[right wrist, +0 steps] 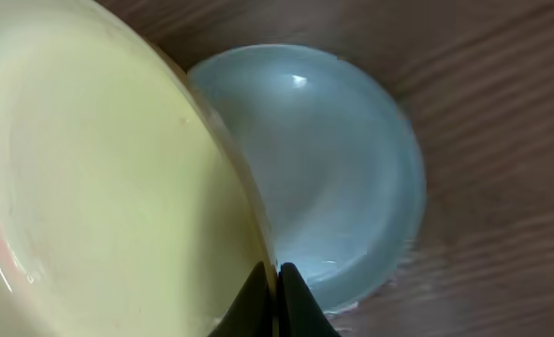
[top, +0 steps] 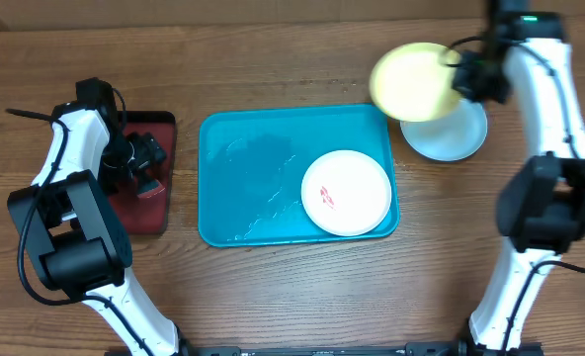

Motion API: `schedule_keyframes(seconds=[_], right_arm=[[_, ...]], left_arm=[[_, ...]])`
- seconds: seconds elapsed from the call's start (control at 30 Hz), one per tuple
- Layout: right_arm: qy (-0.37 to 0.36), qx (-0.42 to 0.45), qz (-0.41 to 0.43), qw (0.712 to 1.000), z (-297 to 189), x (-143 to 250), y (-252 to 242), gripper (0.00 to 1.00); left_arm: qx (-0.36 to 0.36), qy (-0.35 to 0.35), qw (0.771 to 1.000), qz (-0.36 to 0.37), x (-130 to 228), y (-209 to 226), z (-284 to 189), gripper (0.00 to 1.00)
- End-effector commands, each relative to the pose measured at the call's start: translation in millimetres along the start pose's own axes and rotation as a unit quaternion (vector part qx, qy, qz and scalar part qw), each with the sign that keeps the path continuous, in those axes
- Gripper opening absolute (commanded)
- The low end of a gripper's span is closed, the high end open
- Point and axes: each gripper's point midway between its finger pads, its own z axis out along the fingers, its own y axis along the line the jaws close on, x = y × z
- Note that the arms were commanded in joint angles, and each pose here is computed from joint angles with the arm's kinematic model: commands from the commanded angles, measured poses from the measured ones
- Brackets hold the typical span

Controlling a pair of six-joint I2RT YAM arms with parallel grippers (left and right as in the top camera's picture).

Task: Clean dirty plates on tray and stack at the side
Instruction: 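Lift the yellow plate with the right gripper and stack it on the blue plate, then move the right gripper to the white plate rim and grip it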

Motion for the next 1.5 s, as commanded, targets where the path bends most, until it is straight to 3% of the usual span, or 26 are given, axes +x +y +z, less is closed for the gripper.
schedule_keyframes(seconds=[0.0,0.2,0.4,0.43,0.53,0.63,0.73,0.8,0.9,1.1,1.27,1.47], right_arm=[[0.006,-0.03,0.024,0.999,-14.7,-3.4,-22.6,0.04],[0.027,-0.011,0.061,0.998,8.7,0.4,-68.7,0.04],[0.036,-0.008,0.065,0.997,42.0,9.9,-77.4,0.07],[0.037,-0.008,0.066,0.997,46.2,11.5,-78.1,0.18],[0.038,-0.008,0.065,0.997,48.5,12.3,-78.4,0.69],[0.042,-0.026,0.066,0.997,42.2,12.7,-71.2,0.87],[0.046,-0.105,0.019,0.993,21.9,13.0,-40.7,0.87],[0.03,-0.192,-0.055,0.979,-4.2,14.8,-4.9,0.87],[0.01,-0.248,-0.148,0.957,-34.3,28.6,35.0,0.9],[0.058,-0.171,-0.23,0.956,-16.7,78.4,72.1,0.92],[0.099,-0.102,-0.372,0.918,18.4,135.4,92.2,0.92],[0.104,-0.042,-0.43,0.896,51.7,171.4,101.6,0.92]], left_arm=[[0.003,-0.015,1.0,-0.003,-3.1,2.5,-10.2,1.0],[0.005,-0.016,1.0,-0.003,-3.7,1.6,-10.3,1.0],[0.005,-0.015,1.0,-0.003,-3.5,1.7,-10.3,1.0],[0.005,-0.015,1.0,-0.003,-3.6,1.6,-10.3,1.0],[0.005,-0.015,1.0,-0.003,-3.6,1.6,-10.3,1.0],[0.005,-0.015,1.0,-0.003,-3.5,1.7,-10.3,1.0],[0.004,-0.014,1.0,-0.003,-3.0,1.9,-10.2,1.0],[0.004,-0.013,1.0,-0.003,-2.4,2.1,-10.2,1.0],[0.003,-0.011,1.0,-0.003,-1.3,2.5,-10.2,1.0],[0.003,-0.01,1.0,-0.003,-1.1,2.6,-10.2,1.0],[0.003,-0.01,1.0,-0.003,-1.0,2.7,-10.2,1.0],[0.002,-0.009,1.0,-0.003,-0.4,2.8,-10.1,1.0]])
